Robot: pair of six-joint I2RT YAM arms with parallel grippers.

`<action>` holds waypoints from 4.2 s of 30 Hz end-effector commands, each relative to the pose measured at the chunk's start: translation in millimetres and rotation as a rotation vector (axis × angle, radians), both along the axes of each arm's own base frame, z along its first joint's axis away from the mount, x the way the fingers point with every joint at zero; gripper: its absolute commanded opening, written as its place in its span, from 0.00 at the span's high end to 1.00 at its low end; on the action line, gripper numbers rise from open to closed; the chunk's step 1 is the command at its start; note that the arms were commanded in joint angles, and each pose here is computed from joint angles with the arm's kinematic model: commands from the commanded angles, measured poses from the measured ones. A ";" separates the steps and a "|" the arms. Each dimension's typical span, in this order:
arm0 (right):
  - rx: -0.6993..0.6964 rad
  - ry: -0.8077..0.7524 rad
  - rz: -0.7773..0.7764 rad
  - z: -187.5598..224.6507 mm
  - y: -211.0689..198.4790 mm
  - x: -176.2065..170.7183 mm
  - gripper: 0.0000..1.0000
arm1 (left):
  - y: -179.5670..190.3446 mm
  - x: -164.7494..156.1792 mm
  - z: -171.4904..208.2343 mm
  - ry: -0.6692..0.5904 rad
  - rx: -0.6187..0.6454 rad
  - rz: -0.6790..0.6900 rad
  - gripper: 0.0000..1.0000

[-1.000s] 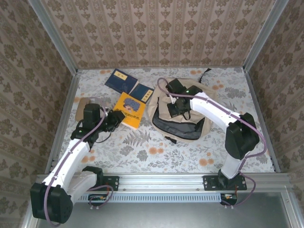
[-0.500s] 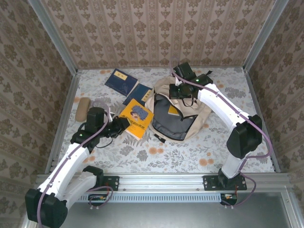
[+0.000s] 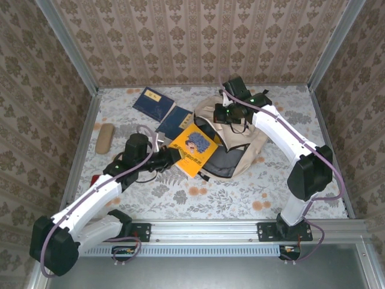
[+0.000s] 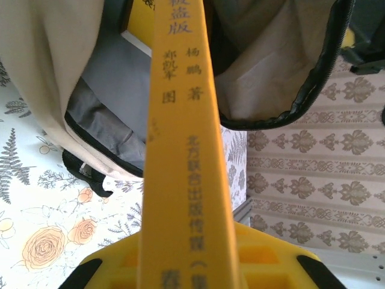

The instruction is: Pack books, pencil case, and school supplies into a backpack

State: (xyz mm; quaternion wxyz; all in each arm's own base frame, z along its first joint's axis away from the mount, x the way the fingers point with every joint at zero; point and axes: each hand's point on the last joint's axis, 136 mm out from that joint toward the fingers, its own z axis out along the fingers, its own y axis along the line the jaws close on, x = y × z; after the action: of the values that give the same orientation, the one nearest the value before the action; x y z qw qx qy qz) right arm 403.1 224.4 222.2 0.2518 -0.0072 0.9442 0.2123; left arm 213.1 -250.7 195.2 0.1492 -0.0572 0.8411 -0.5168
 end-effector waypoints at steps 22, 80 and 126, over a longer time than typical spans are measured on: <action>0.195 -0.040 0.030 36.3 10.7 -7.9 1.00 | -108.3 77.6 21.8 -0.139 -0.206 0.021 0.99; 0.205 -0.022 -0.029 23.5 -9.7 -9.3 1.00 | -112.1 127.5 -102.9 0.040 0.056 0.288 0.33; 0.209 -0.016 -0.029 21.7 -11.7 -15.4 1.00 | -152.4 173.5 -130.8 0.093 0.128 0.295 0.81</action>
State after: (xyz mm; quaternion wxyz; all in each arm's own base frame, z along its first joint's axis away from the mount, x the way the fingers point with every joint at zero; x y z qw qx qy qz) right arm 393.9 210.2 224.1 0.2471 0.0337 0.9264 0.2820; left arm 367.7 -401.1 60.5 0.1664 -0.1966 0.8688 -0.4228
